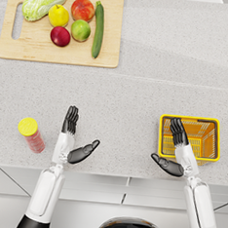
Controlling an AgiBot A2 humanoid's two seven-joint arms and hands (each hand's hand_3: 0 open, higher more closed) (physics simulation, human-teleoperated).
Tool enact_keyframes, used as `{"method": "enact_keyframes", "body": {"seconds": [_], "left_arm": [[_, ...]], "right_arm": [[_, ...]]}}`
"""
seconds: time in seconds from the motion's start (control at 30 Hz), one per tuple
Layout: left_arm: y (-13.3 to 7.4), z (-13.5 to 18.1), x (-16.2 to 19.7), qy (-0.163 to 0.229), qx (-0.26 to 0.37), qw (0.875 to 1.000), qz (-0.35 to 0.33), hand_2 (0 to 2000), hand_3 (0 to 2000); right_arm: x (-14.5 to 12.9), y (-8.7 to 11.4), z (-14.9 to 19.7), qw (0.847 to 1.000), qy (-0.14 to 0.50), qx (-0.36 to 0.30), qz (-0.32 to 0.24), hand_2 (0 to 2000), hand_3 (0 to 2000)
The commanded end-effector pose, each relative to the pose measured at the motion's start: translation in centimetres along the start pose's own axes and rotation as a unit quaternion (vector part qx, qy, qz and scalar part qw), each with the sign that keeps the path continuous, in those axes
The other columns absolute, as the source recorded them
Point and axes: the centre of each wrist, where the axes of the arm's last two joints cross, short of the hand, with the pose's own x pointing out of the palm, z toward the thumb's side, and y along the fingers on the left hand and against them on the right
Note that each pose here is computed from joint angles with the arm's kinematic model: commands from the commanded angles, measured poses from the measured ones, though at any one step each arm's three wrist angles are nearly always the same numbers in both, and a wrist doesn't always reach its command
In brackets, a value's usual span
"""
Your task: Pick up the red potato chip and place it into the yellow basket
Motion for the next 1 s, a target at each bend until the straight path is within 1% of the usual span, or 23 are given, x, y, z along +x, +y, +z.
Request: {"method": "enact_keyframes", "body": {"seconds": [0.03,0.37,0.4,0.43,0.47,0.53,0.57,0.6,0.7,0.77,0.87,0.9,0.97,1.0], "left_arm": [[0.0,0.0,0.0,0.000,0.000,1.000,0.000,0,0],[0.0,0.0,0.0,0.000,0.000,1.000,0.000,0,0],[0.0,-0.7,0.4,-0.001,-0.014,1.000,-0.008,0,0],[0.4,0.3,0.1,-0.003,0.023,1.000,-0.013,0,0],[0.6,1.4,-0.1,-0.003,0.055,0.998,-0.018,0,0],[0.7,3.7,-1.4,0.002,0.115,0.993,-0.004,0,0],[0.4,4.7,-2.0,0.006,0.138,0.990,0.006,0,0],[0.3,5.7,-2.6,0.011,0.160,0.987,0.015,0,0],[-0.1,7.3,-4.7,0.087,0.194,0.975,0.064,0,0],[-0.6,7.6,-6.1,0.133,0.198,0.966,0.102,0,0],[-1.8,8.6,-8.1,0.200,0.207,0.943,0.164,0,0],[-1.9,8.6,-8.8,0.222,0.202,0.937,0.181,0,0],[-2.6,8.6,-10.1,0.245,0.192,0.925,0.216,0,0],[-2.7,8.4,-10.5,0.251,0.185,0.923,0.226,0,0]], "right_arm": [[0.0,0.0,0.0,1.000,0.000,0.000,0.000,0,0],[0.0,0.0,0.0,1.000,0.000,0.000,0.000,0,0],[0.0,0.0,0.0,1.000,0.000,0.000,0.000,0,0],[0.4,-0.1,-0.7,1.000,-0.004,0.013,0.009,0,0],[0.2,-0.2,0.3,1.000,-0.002,-0.023,-0.011,0,0],[-0.8,-0.4,2.1,0.996,0.000,-0.077,-0.051,0,0],[-1.6,0.0,3.0,0.992,0.007,-0.100,-0.073,0,0],[-2.3,0.4,3.8,0.988,0.033,-0.117,-0.094,0,0],[-4.1,1.0,4.9,0.974,0.106,-0.137,-0.148,0,0],[-4.5,1.3,5.2,0.965,0.151,-0.138,-0.166,0,0],[-5.0,1.4,5.6,0.948,0.216,-0.136,-0.189,0,0],[-5.2,1.3,5.6,0.944,0.231,-0.135,-0.193,0,0],[-5.3,1.3,5.2,0.941,0.247,-0.124,-0.198,0,0],[-5.2,1.2,5.1,0.940,0.251,-0.123,-0.197,0,0]]}}
